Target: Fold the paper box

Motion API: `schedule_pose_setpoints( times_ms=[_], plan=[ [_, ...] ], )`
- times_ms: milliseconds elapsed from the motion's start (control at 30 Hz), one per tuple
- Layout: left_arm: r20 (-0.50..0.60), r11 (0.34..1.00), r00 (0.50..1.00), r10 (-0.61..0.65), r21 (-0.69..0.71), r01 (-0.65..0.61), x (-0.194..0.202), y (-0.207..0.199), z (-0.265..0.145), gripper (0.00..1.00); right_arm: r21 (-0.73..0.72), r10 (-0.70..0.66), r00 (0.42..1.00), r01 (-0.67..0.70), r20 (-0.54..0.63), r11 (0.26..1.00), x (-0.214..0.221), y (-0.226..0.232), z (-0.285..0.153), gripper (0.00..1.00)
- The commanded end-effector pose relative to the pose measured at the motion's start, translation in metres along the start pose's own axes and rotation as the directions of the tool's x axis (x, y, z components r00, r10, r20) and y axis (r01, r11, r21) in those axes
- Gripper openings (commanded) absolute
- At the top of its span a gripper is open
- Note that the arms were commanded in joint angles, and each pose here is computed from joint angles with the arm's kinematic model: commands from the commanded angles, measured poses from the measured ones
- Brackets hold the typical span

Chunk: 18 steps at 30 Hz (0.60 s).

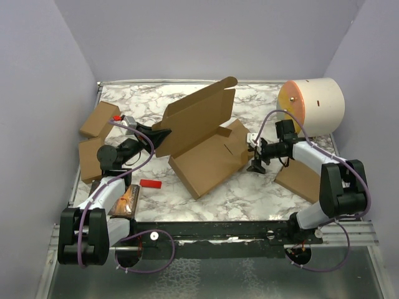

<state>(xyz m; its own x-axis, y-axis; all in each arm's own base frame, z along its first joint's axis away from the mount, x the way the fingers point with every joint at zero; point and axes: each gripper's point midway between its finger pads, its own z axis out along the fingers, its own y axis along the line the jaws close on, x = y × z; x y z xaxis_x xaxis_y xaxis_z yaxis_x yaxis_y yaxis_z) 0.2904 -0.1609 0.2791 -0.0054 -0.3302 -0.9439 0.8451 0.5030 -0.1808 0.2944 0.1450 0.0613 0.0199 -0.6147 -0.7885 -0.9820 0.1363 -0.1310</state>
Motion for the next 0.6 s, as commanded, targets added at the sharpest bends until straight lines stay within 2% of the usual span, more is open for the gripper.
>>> schedule_pose_setpoints(
  times_ms=[0,233,400,567],
  plan=[
    [0.016,0.999,0.999,0.036,0.037,-0.037,-0.006,-0.009,0.001,0.00,-0.025,0.002,0.995,0.001,0.095,1.000,-0.022,-0.001,0.018,0.84],
    [0.016,0.999,0.999,0.034,0.037,-0.035,-0.005,-0.009,0.001,0.00,-0.079,0.046,0.995,-0.039,0.086,0.996,-0.017,0.011,0.027,0.71],
    [0.015,0.999,0.999,0.034,0.038,-0.034,-0.005,-0.009,0.001,0.00,-0.091,0.021,0.997,-0.015,0.068,0.996,-0.015,0.017,0.035,0.64],
    [0.016,0.999,0.999,0.033,0.038,-0.034,-0.005,-0.009,0.001,0.00,-0.096,-0.002,0.999,0.006,0.042,0.995,-0.012,0.020,0.040,0.53]
  ],
)
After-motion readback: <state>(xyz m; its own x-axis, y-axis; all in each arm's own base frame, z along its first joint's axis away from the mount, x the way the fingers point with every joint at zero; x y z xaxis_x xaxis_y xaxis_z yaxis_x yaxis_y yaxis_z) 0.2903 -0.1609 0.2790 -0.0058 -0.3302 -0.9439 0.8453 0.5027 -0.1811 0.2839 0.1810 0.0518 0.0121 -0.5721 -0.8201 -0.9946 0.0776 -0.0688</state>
